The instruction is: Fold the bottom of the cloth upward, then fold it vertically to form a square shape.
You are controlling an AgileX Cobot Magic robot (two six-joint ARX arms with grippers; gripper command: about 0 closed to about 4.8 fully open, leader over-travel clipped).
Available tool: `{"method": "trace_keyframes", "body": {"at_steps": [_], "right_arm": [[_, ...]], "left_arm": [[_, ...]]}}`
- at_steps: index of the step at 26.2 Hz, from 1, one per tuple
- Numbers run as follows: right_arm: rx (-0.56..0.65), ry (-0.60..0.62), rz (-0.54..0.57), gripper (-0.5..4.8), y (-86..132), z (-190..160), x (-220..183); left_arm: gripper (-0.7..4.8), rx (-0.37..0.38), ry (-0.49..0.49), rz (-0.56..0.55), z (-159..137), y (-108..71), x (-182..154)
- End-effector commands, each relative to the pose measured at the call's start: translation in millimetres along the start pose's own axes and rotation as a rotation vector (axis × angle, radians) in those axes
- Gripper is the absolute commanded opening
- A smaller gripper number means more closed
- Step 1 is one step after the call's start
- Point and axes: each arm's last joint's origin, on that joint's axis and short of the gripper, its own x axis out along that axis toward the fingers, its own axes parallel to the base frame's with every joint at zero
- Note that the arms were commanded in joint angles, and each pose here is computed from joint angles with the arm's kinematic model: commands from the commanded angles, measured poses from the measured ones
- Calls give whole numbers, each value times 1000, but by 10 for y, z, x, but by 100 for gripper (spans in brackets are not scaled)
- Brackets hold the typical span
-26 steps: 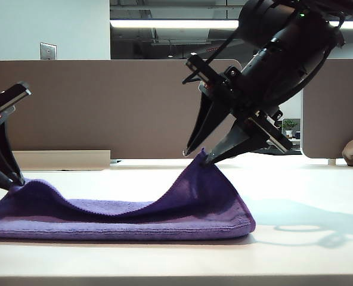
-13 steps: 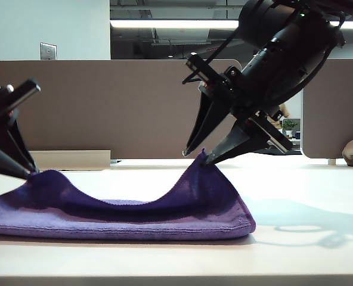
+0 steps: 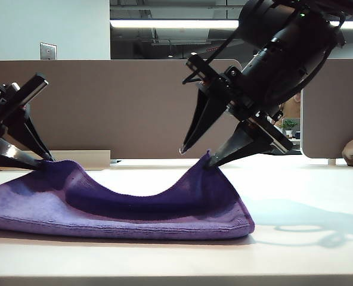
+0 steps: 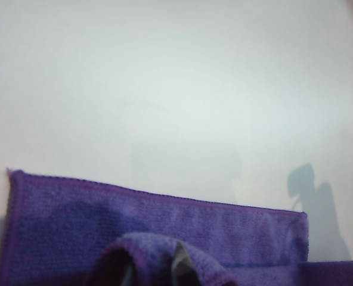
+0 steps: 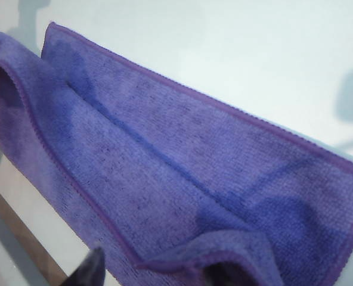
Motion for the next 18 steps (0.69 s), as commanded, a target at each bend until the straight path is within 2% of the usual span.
{"method": "trace_keyframes", "body": {"at_steps": [1, 2, 4, 18], "right_arm": [[-6, -16, 5, 270, 12, 25, -24], [-5, -17, 1, 303, 10, 26, -25], [-1, -20, -3, 328, -2, 32, -32], [26, -61, -47, 328, -114, 87, -97]], "left_arm": [[147, 9, -26, 7, 28, -11, -13], [160, 9, -26, 7, 29, -11, -13], [162, 8, -26, 8, 29, -10, -13], [161, -14, -67, 48, 70, 41, -41]]}}
